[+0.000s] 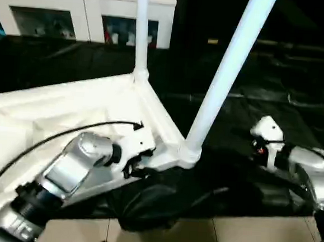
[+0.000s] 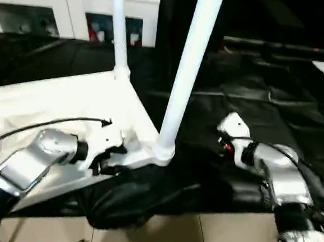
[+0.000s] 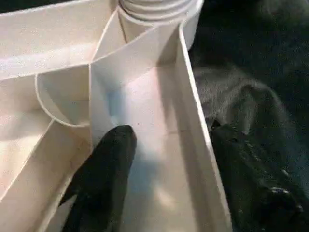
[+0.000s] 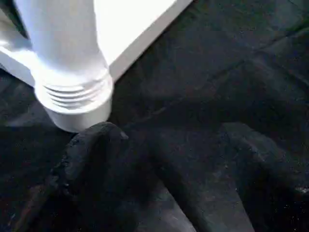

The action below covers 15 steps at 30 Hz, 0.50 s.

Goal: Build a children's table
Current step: Rotate table base

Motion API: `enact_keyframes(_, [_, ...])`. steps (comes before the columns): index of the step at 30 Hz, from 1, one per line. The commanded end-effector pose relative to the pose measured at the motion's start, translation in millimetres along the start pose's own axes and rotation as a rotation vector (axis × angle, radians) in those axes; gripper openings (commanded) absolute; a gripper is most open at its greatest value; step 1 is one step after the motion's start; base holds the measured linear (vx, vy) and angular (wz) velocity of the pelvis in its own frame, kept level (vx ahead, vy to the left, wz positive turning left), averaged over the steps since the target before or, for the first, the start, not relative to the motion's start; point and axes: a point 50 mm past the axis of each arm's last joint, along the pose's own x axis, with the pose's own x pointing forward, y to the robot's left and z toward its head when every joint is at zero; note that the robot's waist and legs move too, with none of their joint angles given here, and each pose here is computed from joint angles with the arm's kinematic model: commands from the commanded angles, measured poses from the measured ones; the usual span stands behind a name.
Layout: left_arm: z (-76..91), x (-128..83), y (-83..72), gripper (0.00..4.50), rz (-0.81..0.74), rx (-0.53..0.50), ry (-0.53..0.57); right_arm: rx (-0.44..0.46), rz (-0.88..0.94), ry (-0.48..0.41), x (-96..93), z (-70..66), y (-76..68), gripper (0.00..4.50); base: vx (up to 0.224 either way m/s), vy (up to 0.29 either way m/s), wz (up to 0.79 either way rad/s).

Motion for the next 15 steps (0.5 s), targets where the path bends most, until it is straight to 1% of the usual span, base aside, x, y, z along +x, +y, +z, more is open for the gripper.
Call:
enact_keyframes(1, [-8.3,-2,5.3,2.49,0.001,-0.006,0.068,-0.008,0.027,-0.007,-1.9,6.6,3.4,3.82,0.0,0.0,0.0])
enact_keyframes(3, [-7.6,-1,7.3,2.27,0.001,-0.02,0.062,-0.004,0.065,-0.016,-1.6,9.8,9.0,3.82,0.0,0.0,0.0])
enact_keyframes(5, [-6.9,0,11.1,2.07,0.003,-0.013,0.05,0.022,0.157,-0.032,-3.0,15.2,19.8,3.82,0.0,0.0,0.0])
enact_keyframes(6, [-6.7,2,11.9,2.01,-0.01,0.001,0.039,0.034,0.207,-0.029,-4.3,16.2,25.0,3.82,0.0,0.0,0.0])
enact_keyframes(7, [-6.6,2,12.0,2.01,-0.016,0.006,0.036,0.037,0.221,-0.027,-4.7,16.3,26.4,3.82,0.0,0.0,0.0])
enact_keyframes(8, [-6.7,3,11.5,1.82,-0.04,0.028,0.024,0.041,0.248,-0.017,-5.6,16.2,29.2,3.82,0.0,0.0,0.0])
enact_keyframes(9, [-7.2,3,8.5,1.71,-0.094,0.08,0.003,0.046,0.273,-0.004,-6.0,15.2,31.8,3.82,0.0,0.0,0.0])
enact_keyframes(12, [-7.8,4,12.1,1.58,-0.088,0.091,-0.012,0.035,0.27,0.015,-5.3,13.6,32.4,3.82,0.0,0.0,0.0])
enact_keyframes(13, [-8.2,5,15.1,1.39,-0.081,0.117,-0.014,0.032,0.263,0.017,-4.8,13.6,32.1,3.82,0.0,0.0,0.0])
enact_keyframes(15, [-9.0,5,17.7,1.25,-0.087,0.16,-0.011,0.035,0.258,0.014,-4.9,14.8,32.3,3.82,0.0,0.0,0.0])
